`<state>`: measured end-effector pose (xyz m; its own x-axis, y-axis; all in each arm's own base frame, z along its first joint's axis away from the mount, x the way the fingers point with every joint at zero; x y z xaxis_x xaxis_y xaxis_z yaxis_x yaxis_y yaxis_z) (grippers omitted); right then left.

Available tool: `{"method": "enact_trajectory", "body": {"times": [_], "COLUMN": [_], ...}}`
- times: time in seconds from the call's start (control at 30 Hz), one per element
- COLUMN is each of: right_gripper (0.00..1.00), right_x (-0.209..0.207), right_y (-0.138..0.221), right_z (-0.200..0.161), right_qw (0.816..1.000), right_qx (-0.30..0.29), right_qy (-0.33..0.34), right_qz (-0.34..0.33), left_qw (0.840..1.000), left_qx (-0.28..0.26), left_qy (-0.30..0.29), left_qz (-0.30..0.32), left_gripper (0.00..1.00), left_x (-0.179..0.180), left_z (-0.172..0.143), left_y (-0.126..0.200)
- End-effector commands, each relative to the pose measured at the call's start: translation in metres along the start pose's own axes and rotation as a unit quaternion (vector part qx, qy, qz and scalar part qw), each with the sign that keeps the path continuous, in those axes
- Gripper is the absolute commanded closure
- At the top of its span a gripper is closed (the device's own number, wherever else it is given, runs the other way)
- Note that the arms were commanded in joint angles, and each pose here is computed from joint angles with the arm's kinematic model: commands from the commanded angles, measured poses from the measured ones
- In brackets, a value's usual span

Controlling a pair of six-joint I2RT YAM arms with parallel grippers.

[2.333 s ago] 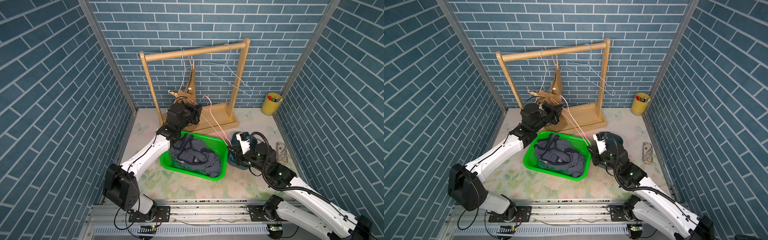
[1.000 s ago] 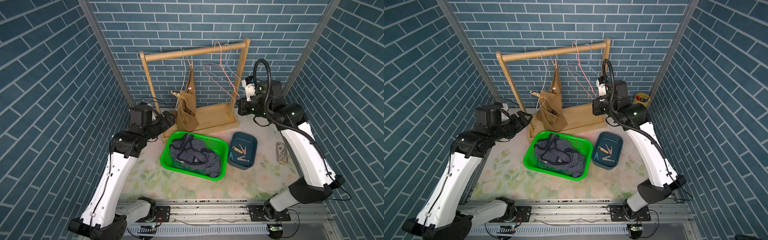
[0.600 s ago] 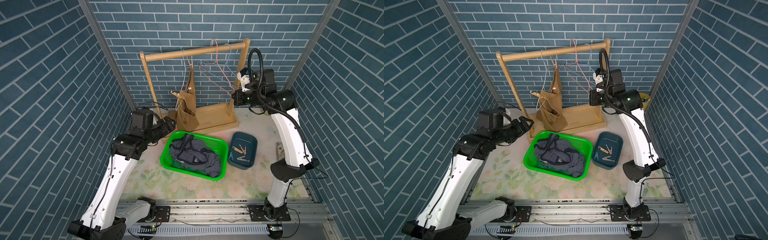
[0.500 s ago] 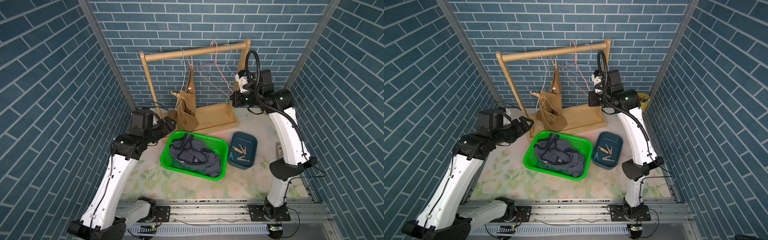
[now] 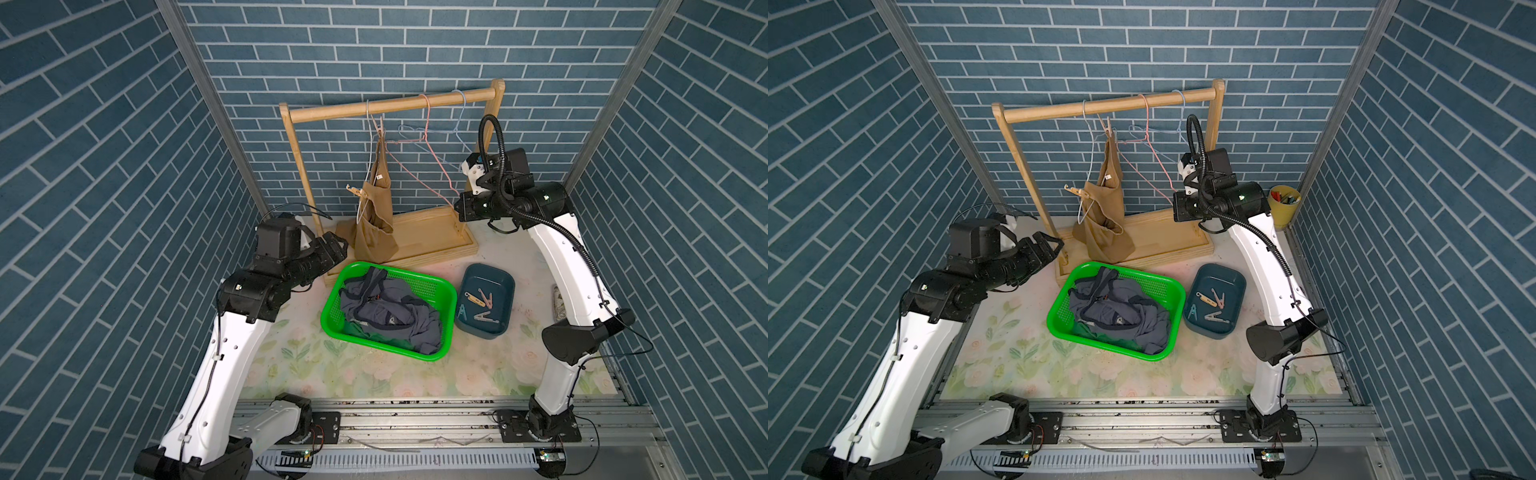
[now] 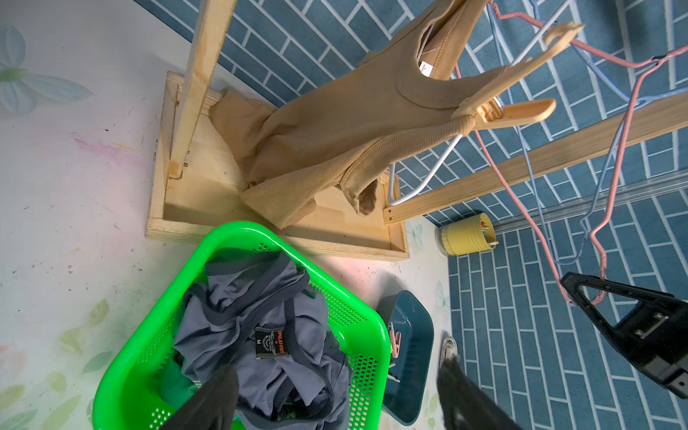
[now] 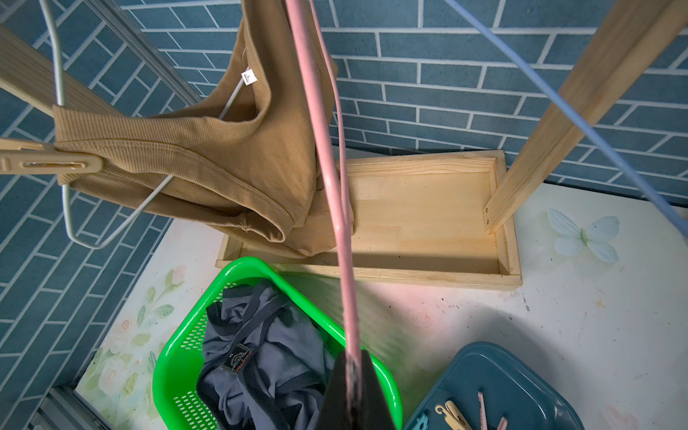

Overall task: Remove the clothespins securing tank tops to the hanger
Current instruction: Place the hanger on the clothesline.

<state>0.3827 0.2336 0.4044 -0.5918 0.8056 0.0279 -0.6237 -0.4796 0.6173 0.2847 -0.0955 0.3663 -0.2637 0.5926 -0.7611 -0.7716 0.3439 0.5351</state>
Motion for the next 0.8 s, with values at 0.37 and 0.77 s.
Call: {"method": "enact_trajectory", "body": {"times": [0.37,0.77], "right_gripper": [0.5,0.38], "right_x": [-0.006,0.07], "right_y": [0.032,0.074], "right_z": [-0.037,-0.047], "right_qw": [0.998,1.0], "right_qx": [0.034,-0.016], "right_qy": [-0.032,0.012], "right_qz": [-0.031,-0.025], "left_qw": [1.0,0.995], "left_qx": [-0.013,-0.076], "left_qy": [-0.007,-0.054], "left_qz": [0.007,0.047], "left_gripper": [0.15,0.14], "left_x": [0.006,0.009], "left_z": [0.003,0.023], "left_y": [0.005,0.033]}}
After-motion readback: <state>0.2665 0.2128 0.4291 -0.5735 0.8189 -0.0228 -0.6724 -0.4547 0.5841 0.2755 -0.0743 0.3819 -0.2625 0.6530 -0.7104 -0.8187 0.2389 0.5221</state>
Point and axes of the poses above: each gripper's point midway between its finger pads, its own y axis back along the fingers, its own x axis along the line the jaws close on, z = x × y, the point moved 2 cm from there along y, back along the fingers, and after that the axes turned 14 degrees about y, right-handed, at the moved point
